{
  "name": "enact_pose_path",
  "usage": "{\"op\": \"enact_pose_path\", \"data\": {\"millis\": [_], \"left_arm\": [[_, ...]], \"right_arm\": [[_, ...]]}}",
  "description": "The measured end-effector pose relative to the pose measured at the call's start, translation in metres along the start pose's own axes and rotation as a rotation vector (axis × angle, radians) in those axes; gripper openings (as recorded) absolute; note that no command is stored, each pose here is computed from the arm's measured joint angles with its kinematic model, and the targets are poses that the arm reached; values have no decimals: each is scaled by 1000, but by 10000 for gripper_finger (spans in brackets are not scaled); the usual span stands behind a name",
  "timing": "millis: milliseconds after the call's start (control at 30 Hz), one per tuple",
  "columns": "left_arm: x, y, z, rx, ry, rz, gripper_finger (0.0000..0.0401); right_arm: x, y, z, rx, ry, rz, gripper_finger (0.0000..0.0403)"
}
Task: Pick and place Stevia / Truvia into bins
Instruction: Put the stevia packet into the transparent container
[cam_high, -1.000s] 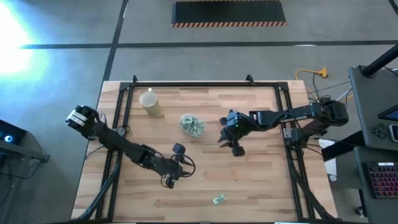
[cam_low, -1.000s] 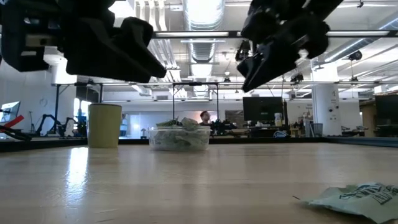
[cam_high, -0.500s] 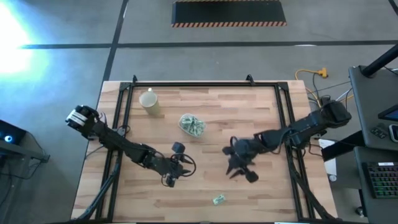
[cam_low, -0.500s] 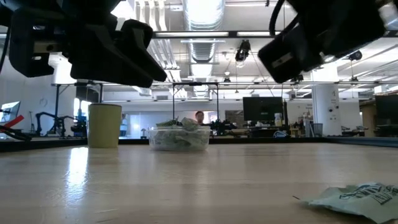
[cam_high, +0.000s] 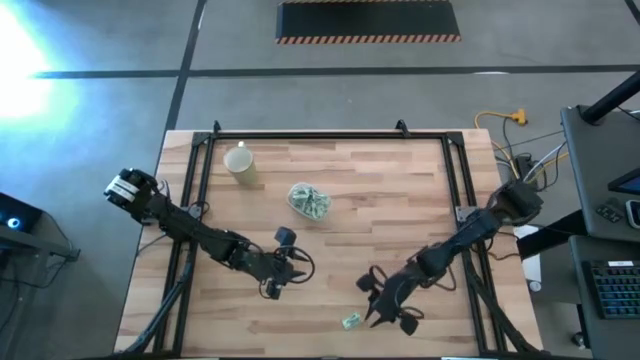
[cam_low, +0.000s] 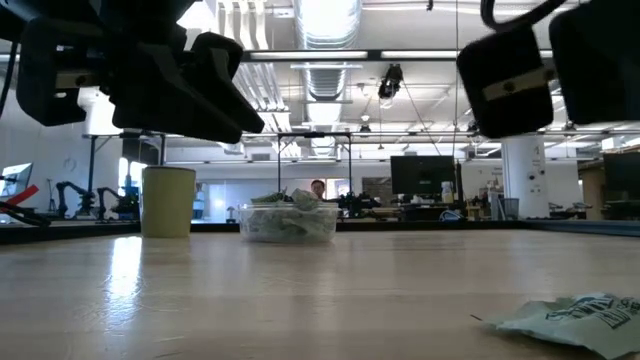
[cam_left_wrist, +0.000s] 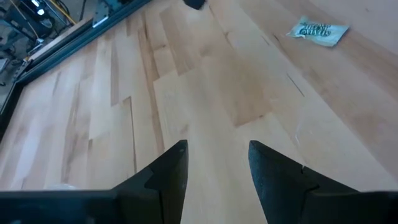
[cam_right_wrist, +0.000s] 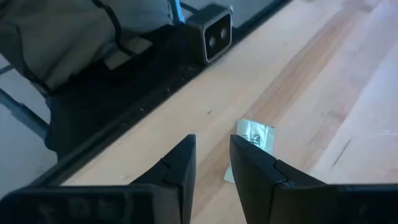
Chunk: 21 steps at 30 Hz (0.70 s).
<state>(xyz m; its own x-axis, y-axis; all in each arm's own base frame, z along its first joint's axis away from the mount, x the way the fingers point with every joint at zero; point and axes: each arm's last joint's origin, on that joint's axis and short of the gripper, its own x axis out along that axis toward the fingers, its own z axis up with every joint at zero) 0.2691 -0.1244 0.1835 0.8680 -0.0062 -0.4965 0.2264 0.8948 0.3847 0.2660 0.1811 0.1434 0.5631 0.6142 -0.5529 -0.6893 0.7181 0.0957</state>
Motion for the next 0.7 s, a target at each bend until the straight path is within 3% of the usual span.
{"op": "enact_pose_path", "data": {"millis": [467, 700], "left_arm": [[0, -1, -3, 11, 31, -6, 153], [0, -1, -3, 11, 31, -6, 153]], "right_arm": [[30, -15, -12, 56, 63, -28, 73], [36, -16, -13, 88, 70, -52, 101]]}}
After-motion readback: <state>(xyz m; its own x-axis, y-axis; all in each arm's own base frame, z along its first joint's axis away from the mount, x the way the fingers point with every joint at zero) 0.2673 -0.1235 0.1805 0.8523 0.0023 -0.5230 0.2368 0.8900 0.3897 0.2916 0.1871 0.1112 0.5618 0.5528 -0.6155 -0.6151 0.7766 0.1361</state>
